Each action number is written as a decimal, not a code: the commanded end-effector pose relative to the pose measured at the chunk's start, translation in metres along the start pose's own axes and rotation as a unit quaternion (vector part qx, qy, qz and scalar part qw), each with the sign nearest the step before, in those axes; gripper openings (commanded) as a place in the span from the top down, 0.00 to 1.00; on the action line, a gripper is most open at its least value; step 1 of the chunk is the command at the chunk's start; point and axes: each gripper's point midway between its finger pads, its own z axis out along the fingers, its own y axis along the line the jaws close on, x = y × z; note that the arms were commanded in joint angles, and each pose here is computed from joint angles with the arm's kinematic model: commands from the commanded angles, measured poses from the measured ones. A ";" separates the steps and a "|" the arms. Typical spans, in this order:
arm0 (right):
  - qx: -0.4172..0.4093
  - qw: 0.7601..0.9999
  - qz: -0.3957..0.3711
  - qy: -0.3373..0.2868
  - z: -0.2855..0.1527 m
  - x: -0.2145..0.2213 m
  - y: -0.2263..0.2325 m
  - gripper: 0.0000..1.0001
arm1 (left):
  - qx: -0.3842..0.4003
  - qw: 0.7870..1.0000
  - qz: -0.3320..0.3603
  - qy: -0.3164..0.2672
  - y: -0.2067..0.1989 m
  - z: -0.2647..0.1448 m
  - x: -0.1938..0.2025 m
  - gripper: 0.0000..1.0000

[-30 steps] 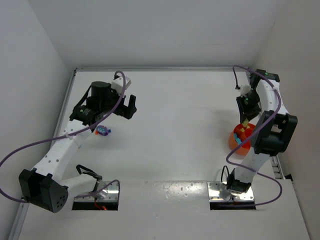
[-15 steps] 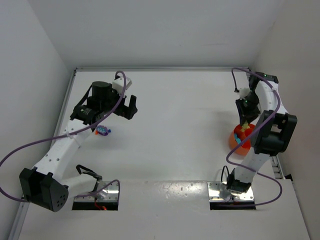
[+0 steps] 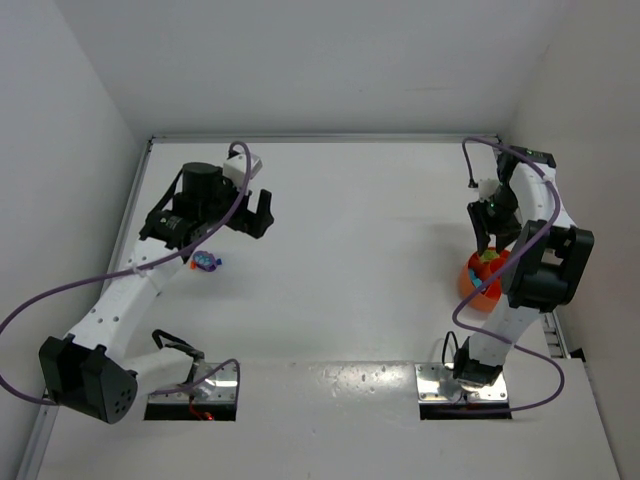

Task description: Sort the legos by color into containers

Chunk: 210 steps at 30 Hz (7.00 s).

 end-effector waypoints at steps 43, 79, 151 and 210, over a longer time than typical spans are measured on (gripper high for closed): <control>0.041 0.963 -0.035 -0.264 -0.090 0.007 -0.037 0.57 | -0.081 0.992 -0.080 0.046 0.072 -0.068 0.022 0.00; -0.301 0.882 -0.210 -0.295 -0.097 -0.122 0.182 0.07 | 0.198 0.879 0.386 0.198 0.161 -0.017 0.147 0.05; -0.432 0.872 -0.050 -0.226 -0.101 -0.127 0.248 0.13 | 0.238 0.879 0.390 0.135 0.120 0.048 0.137 0.72; -0.530 0.816 -0.076 -0.219 -0.148 -0.156 0.385 0.55 | 0.185 0.969 0.149 -0.065 -0.067 0.101 -0.081 0.68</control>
